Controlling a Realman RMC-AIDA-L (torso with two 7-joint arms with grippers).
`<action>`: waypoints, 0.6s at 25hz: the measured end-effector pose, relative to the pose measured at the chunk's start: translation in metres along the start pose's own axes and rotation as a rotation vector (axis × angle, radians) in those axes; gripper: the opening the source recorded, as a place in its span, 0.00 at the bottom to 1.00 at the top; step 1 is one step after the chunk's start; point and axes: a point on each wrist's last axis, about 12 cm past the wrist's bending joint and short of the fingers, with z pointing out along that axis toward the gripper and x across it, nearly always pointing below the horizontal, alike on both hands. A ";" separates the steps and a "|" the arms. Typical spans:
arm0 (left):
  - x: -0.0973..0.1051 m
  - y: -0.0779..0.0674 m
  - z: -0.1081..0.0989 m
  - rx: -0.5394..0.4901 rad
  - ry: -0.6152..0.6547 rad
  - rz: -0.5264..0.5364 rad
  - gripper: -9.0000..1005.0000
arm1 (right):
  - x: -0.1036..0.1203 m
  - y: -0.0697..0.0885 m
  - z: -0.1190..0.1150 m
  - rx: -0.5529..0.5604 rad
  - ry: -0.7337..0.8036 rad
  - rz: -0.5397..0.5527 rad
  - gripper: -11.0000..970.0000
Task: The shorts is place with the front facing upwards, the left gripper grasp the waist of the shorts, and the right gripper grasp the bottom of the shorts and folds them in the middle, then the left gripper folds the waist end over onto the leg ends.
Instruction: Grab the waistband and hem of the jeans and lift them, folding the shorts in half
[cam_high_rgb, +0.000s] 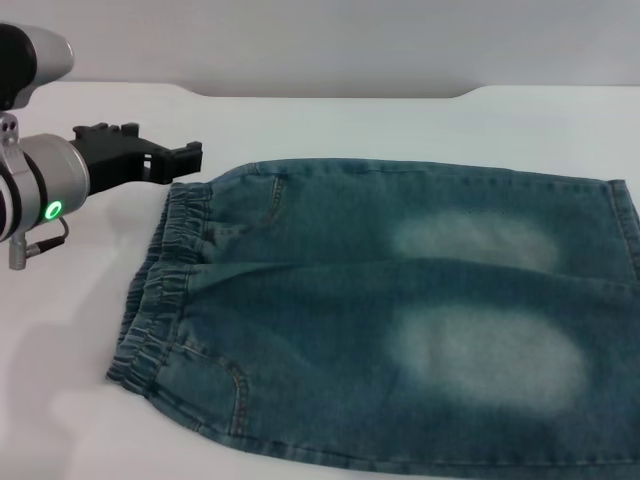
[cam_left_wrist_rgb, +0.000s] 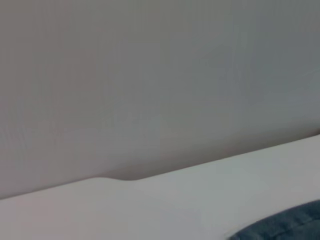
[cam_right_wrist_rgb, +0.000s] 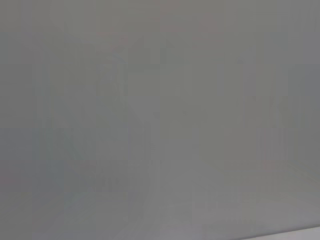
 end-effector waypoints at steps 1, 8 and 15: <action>-0.001 0.000 -0.001 0.004 0.013 0.001 0.81 | -0.001 0.001 0.002 0.001 0.009 0.002 0.75; -0.014 0.013 -0.010 0.005 0.079 -0.030 0.81 | -0.009 0.012 0.015 -0.014 0.180 -0.081 0.75; -0.014 0.022 -0.012 -0.032 0.104 -0.037 0.81 | -0.012 0.023 0.018 -0.073 0.305 -0.133 0.75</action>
